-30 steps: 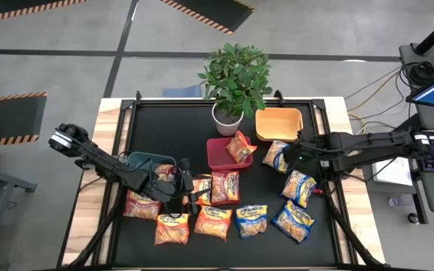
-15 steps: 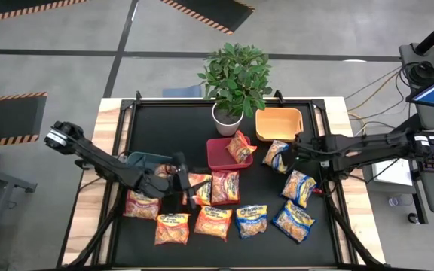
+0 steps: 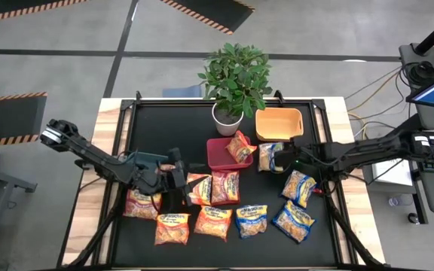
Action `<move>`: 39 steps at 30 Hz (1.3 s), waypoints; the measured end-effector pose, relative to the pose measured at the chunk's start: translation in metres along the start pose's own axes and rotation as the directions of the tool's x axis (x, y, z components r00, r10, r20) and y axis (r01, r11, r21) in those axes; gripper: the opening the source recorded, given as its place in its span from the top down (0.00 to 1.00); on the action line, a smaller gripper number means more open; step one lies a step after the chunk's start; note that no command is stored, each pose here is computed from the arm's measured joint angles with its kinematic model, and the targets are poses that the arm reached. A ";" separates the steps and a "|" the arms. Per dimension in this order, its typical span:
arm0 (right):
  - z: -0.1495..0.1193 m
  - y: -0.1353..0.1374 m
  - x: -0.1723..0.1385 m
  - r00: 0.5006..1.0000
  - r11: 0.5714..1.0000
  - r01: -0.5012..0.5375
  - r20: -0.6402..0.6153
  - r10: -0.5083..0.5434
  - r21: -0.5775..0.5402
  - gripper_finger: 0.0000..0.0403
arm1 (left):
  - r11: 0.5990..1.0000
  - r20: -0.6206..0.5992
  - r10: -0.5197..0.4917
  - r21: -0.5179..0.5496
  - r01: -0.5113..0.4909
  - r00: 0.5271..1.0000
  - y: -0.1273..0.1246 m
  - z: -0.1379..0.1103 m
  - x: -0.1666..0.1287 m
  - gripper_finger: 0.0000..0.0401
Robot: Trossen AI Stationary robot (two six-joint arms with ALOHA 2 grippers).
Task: Sort Maruchan noodles
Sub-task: Put the top left blue noodle pack into the yellow bin
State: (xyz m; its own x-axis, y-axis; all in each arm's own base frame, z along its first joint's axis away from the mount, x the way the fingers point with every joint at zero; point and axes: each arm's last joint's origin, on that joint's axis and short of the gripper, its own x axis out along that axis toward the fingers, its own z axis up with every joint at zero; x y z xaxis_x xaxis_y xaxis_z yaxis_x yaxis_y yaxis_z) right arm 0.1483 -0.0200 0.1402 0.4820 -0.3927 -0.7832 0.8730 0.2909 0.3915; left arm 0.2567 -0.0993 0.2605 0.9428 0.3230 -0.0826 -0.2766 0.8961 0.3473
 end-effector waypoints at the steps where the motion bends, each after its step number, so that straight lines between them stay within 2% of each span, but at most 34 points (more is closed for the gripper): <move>1: -0.002 -0.001 0.003 1.000 1.000 -0.018 0.009 0.018 0.002 0.28 | 1.000 -0.002 0.000 0.005 0.000 1.000 0.000 -0.001 0.000 0.59; 7: -0.007 -0.005 0.012 0.982 0.985 -0.175 0.065 0.175 -0.006 0.30 | 1.000 -0.005 0.003 0.007 -0.003 1.000 0.000 -0.001 0.002 0.59; 10: -0.009 -0.006 0.015 0.972 0.975 -0.218 0.088 0.220 -0.029 0.34 | 1.000 -0.005 0.004 0.006 -0.004 1.000 0.000 -0.001 0.002 0.59; 18: -0.013 -0.012 0.019 0.958 0.965 -0.252 0.118 0.260 -0.079 0.44 | 1.000 -0.005 0.004 -0.010 -0.004 1.000 0.000 -0.001 0.002 0.59; 30: -0.012 -0.011 0.018 0.952 0.958 -0.265 0.128 0.278 -0.111 0.46 | 0.999 0.007 0.007 -0.033 -0.007 1.000 0.001 0.000 0.002 0.59; 33: -0.012 -0.010 0.018 0.949 0.955 -0.269 0.132 0.285 -0.124 0.54 | 0.999 0.007 0.007 -0.042 -0.007 1.000 0.001 0.000 0.002 0.59; 39: -0.012 -0.010 0.018 0.949 0.953 -0.270 0.130 0.288 -0.140 0.79 | 0.998 0.006 0.007 -0.057 -0.006 1.000 0.001 0.000 0.002 0.59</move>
State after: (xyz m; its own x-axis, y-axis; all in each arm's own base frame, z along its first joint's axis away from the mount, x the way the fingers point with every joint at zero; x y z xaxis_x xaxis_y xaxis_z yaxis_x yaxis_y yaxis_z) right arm 0.1472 -0.0197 0.1166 0.7186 -0.4024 -0.5671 0.6909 0.5057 0.5167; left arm 0.2581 -0.0983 0.2607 0.9421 0.3271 -0.0744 -0.2928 0.9100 0.2936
